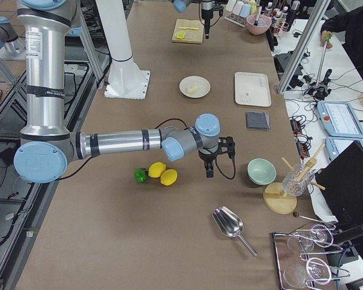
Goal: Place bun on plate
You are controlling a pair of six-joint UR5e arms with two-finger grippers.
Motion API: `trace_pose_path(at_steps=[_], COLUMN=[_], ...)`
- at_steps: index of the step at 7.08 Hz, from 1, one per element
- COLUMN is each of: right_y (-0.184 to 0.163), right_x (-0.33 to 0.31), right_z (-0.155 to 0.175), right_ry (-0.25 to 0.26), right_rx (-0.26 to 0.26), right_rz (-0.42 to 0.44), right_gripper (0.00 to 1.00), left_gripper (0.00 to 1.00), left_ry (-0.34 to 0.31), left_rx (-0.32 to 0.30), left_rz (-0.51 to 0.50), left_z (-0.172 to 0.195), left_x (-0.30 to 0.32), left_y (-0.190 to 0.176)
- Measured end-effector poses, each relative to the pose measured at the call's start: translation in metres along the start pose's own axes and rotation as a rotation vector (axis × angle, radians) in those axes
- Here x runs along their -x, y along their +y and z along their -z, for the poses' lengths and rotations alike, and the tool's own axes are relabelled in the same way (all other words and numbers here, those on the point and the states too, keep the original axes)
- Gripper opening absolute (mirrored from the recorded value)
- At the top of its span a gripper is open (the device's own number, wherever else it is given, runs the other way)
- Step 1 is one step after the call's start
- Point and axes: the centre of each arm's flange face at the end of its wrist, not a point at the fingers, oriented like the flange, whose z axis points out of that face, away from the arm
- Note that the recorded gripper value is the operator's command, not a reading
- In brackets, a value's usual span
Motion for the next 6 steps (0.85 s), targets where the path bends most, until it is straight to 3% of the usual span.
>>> trace_pose_path(at_steps=[2,4,6], right_y=[-0.007,-0.014,-0.016], right_x=[-0.022,-0.028,-0.027], right_z=[0.018,0.029,0.032], right_ry=[0.028,0.035,0.025], right_rx=[0.022,0.027,0.026], right_rz=[0.046,0.066,0.071], right_gripper=[1.00,1.00,1.00], left_gripper=[0.97,0.98,0.98], left_ry=[-0.043,-0.107,-0.129], left_rx=[0.026,0.065,0.065], left_rz=[-0.069,-0.126,-0.125], left_z=[0.028,0.033,0.040], left_x=[0.150,0.270,0.326], left_y=[0.022,0.069,0.088])
